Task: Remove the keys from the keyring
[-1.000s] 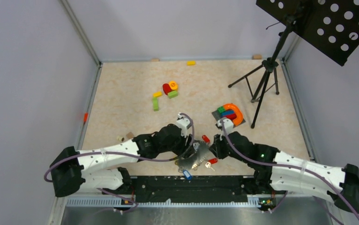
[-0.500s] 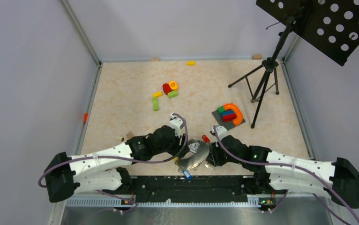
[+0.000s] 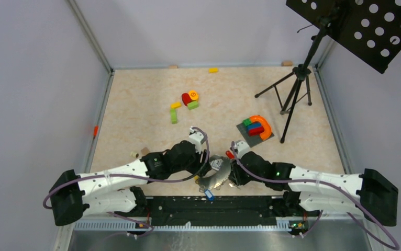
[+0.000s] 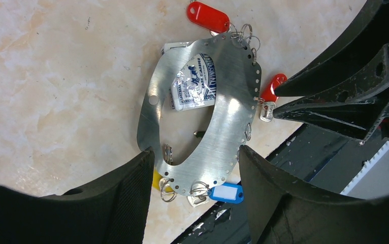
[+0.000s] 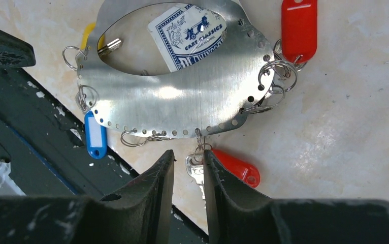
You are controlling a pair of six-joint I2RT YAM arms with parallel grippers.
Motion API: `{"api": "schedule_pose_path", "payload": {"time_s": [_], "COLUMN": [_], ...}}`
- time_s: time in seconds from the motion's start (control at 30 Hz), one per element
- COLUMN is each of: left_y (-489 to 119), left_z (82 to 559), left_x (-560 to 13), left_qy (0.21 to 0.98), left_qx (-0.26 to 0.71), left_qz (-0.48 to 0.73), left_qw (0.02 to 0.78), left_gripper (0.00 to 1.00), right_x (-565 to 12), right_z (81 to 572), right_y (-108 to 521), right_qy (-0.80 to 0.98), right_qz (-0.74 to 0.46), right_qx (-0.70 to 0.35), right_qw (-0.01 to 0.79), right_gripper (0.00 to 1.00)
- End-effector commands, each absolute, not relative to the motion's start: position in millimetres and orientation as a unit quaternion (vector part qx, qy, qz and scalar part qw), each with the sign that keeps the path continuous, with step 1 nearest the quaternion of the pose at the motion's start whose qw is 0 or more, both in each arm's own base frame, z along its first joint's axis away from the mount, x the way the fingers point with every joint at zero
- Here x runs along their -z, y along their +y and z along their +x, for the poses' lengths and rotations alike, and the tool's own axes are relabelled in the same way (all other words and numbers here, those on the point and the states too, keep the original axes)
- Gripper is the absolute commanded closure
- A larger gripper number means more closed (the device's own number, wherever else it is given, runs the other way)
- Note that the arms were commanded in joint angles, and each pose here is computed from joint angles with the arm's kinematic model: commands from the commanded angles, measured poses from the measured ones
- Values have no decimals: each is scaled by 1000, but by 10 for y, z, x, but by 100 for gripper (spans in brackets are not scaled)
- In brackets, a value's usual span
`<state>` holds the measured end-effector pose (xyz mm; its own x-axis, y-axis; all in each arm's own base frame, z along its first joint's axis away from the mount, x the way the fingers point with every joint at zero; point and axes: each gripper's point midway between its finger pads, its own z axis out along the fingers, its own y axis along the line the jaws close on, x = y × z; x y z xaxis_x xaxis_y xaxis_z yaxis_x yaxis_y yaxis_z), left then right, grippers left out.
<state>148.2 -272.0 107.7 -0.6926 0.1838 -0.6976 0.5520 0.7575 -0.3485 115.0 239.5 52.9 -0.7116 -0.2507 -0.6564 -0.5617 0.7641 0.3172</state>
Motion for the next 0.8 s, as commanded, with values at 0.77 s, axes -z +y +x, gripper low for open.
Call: {"api": "schedule_pose_path", "payload": {"time_s": [0.77], "left_y": [-2823], "left_z": [1509], "left_x": [-1085], "left_qy": [873], "left_qx": [291], "left_qz": [211], "left_qw": [330], "left_gripper": [35], "right_x": [-343], "right_z": [1239], "right_y": [2480], "right_qy": [876], "right_qz": [-256], "right_qx": [-244], "right_qw": [328], "right_gripper": [77]}}
